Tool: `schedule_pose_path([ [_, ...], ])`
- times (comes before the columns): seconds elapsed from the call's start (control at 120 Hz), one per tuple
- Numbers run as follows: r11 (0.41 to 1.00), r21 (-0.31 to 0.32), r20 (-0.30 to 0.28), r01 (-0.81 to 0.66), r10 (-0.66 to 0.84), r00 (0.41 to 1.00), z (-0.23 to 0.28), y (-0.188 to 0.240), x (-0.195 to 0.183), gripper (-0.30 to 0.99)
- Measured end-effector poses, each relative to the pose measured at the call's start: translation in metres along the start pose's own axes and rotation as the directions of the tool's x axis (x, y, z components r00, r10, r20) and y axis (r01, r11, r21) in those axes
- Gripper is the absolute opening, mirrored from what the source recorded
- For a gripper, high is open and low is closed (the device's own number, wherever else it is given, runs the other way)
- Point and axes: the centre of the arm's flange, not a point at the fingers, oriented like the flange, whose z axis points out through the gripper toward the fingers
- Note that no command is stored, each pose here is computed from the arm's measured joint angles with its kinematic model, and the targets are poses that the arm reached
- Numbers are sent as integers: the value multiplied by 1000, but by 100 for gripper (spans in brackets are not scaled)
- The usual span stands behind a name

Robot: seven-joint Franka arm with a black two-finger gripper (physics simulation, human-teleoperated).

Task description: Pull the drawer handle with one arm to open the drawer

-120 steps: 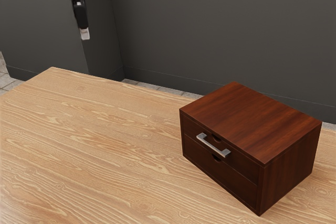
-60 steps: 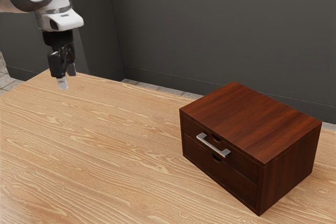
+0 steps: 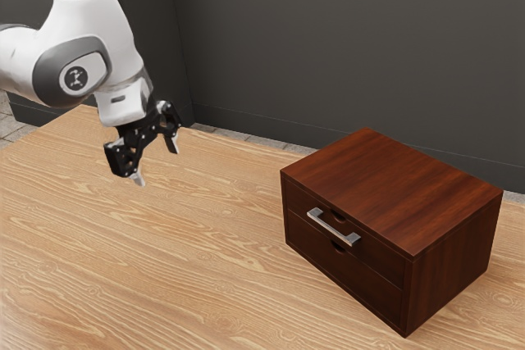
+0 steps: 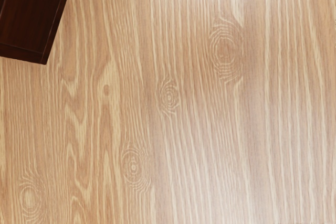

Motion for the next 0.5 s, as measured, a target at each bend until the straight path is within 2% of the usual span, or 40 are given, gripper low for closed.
schedule_pose_path([
  [0.092, 995, 37, -1, -87, 87, 996, 12, 6, 20, 69],
  [0.292, 971, 121, -59, -204, 213, 975, 24, 17, 61, 69],
  [0.5, 942, 176, -96, -286, 306, 947, 41, 11, 109, 65],
])
